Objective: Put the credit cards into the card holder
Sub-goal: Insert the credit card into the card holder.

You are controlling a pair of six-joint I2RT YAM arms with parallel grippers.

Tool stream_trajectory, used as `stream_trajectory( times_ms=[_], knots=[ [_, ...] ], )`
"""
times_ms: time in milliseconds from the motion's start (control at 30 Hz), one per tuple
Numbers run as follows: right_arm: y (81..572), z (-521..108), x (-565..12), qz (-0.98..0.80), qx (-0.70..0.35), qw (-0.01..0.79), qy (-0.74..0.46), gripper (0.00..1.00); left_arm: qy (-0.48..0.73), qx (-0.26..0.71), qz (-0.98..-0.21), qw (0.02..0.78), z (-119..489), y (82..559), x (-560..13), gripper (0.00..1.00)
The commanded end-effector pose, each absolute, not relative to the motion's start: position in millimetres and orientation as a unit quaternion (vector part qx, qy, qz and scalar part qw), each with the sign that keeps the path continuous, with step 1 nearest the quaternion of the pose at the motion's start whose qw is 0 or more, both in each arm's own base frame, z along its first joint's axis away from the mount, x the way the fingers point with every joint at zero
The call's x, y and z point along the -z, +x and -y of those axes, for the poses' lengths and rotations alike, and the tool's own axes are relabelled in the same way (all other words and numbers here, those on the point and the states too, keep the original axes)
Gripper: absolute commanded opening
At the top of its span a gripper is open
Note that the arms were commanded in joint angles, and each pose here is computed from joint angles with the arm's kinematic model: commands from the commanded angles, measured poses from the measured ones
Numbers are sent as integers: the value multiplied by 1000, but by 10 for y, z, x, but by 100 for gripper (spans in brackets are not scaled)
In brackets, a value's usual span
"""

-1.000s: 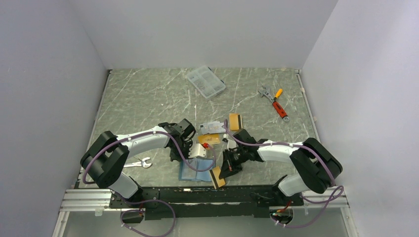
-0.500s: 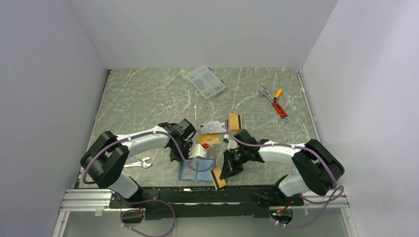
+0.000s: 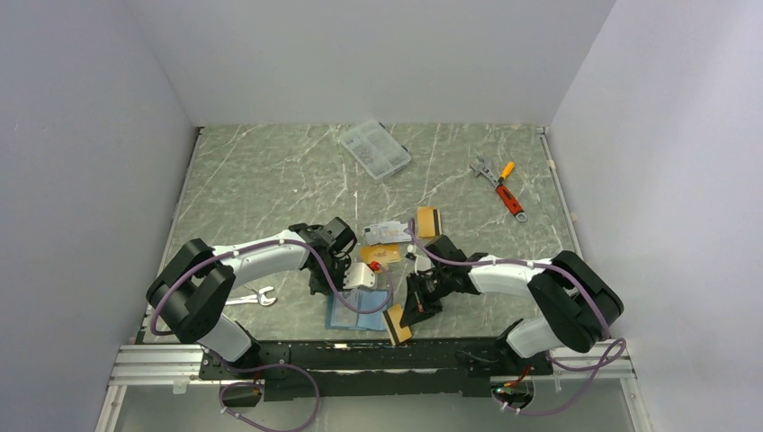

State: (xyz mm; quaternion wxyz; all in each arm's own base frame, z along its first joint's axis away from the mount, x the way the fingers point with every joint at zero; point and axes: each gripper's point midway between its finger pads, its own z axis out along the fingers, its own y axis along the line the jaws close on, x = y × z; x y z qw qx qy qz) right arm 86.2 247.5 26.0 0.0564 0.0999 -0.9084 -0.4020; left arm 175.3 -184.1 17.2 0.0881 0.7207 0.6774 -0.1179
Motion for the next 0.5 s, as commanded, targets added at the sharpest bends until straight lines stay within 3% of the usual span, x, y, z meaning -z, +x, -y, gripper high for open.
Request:
stream_trajectory(
  times_ms=[0,467],
  knots=[
    [970,-2493,-214,914,389,41,103,0,729,121,-667,92,1860,1739,-233,8],
    [1056,-2616,-236,910,398,40,108,0,730,123,-666,91,1859,1722,-241,8]
  ],
)
